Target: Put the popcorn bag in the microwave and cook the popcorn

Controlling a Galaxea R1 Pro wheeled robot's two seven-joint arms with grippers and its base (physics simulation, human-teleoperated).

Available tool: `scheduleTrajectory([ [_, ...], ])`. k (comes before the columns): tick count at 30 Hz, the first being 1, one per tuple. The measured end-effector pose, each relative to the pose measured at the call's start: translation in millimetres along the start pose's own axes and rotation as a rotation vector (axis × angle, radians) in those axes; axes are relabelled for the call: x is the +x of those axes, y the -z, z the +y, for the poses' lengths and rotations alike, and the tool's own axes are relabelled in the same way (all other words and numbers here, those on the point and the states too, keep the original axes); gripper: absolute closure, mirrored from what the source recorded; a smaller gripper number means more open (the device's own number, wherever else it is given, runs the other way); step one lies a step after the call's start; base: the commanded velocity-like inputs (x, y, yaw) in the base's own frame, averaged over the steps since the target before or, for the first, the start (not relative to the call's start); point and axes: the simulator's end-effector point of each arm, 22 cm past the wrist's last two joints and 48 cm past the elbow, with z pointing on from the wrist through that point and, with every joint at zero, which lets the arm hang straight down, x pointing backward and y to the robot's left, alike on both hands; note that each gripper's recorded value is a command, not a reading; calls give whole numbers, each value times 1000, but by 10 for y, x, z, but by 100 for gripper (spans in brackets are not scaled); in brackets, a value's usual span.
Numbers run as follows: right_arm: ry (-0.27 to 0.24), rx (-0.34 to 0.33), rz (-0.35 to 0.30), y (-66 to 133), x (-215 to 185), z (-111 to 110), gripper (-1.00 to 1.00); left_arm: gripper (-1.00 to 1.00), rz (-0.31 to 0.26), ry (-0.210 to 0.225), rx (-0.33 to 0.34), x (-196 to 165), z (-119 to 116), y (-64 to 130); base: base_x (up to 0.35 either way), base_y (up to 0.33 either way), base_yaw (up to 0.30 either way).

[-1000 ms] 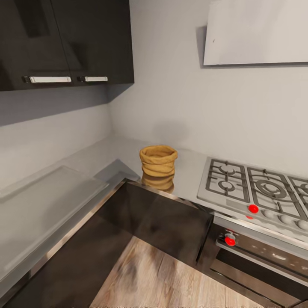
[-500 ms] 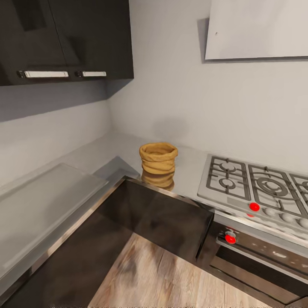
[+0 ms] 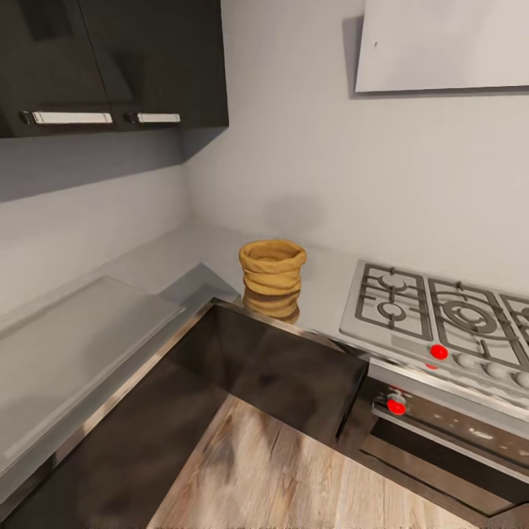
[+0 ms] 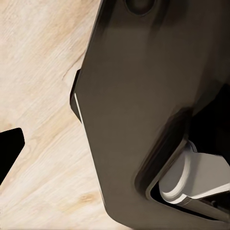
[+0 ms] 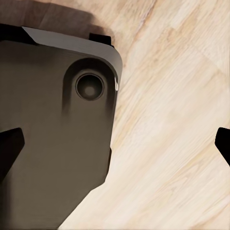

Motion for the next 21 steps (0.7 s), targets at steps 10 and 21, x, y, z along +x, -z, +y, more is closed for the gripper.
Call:
scheduleTrajectory([
  [10, 2, -4, 14, -9, 56, 23, -100, -100, 14, 4, -9, 51, 41, -1, 0, 0, 0],
  [21, 13, -4, 6, -14, 54, 18, -100, -100, 21, 6, -12, 75, 54, 0, 0, 0, 0],
])
